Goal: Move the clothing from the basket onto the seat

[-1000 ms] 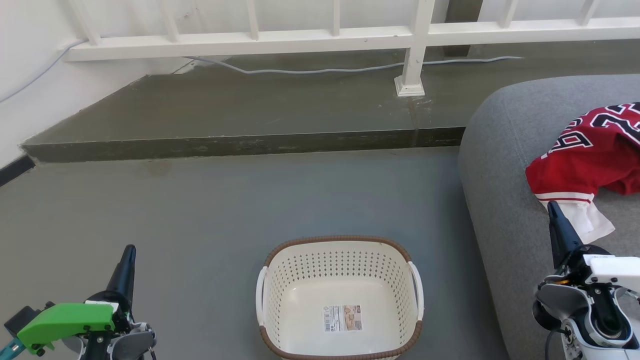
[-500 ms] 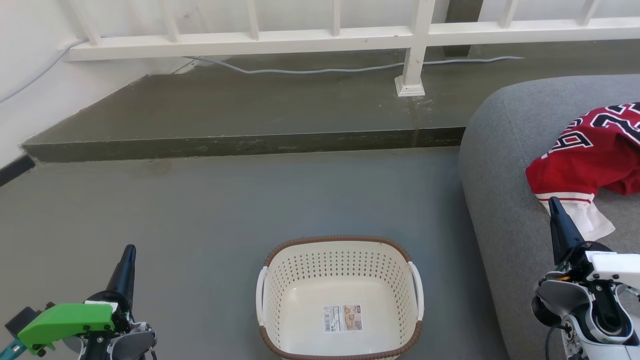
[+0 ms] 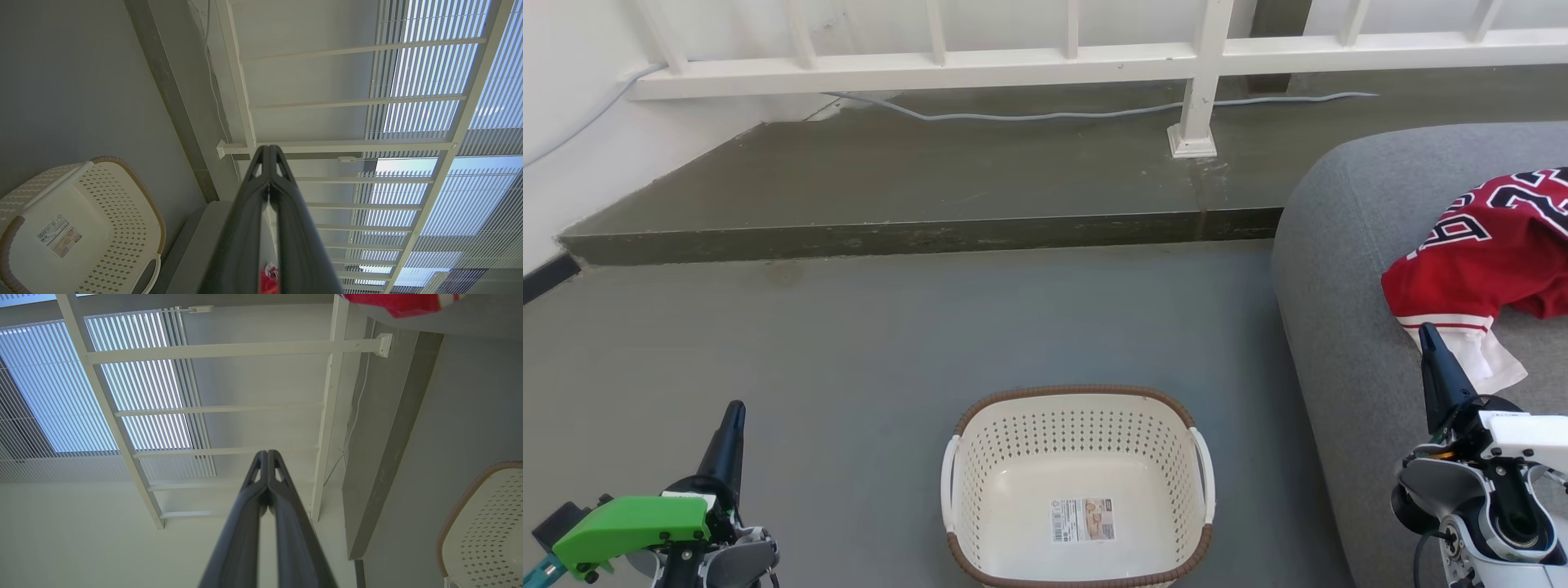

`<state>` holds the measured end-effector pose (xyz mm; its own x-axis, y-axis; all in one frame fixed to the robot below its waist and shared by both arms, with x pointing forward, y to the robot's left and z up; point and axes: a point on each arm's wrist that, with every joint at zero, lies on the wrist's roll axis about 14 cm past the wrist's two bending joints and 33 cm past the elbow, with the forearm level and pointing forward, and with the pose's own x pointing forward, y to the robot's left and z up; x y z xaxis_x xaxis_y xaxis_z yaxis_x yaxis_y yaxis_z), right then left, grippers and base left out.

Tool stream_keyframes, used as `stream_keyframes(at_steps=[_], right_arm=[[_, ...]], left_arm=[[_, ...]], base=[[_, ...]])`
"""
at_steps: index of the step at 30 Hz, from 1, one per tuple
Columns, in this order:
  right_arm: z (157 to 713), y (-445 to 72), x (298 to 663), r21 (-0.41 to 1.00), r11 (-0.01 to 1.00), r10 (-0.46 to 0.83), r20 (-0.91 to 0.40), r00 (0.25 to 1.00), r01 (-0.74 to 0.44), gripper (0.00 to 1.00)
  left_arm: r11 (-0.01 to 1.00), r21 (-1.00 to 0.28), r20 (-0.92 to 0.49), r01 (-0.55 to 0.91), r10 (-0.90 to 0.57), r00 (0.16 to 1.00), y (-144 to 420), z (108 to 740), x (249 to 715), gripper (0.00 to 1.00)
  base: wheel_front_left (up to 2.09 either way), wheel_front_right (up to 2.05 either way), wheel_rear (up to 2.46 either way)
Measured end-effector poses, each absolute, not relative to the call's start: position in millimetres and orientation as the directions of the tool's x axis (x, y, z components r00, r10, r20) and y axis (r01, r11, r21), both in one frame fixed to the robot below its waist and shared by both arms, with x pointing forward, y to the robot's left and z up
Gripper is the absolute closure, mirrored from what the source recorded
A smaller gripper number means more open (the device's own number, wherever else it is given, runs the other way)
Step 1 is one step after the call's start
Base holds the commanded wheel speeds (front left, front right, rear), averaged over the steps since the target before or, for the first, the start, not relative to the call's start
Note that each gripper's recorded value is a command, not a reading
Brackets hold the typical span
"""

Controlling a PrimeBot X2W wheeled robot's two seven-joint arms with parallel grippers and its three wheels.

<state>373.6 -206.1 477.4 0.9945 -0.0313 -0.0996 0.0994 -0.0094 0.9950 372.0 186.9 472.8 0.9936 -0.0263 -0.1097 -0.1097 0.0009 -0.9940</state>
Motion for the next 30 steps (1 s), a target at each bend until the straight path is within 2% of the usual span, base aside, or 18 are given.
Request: stream_keyframes(at_steps=[30], right_arm=[[475.8,-206.5,373.3,0.995,-0.011,-0.032,-0.104,0.994,0.104,1.00]], left_arm=[[0.000,-0.995,-0.102,-0.102,-0.026,0.994,186.9,475.4,374.4,1.00]], base=[[0.00,0.00,0.00]])
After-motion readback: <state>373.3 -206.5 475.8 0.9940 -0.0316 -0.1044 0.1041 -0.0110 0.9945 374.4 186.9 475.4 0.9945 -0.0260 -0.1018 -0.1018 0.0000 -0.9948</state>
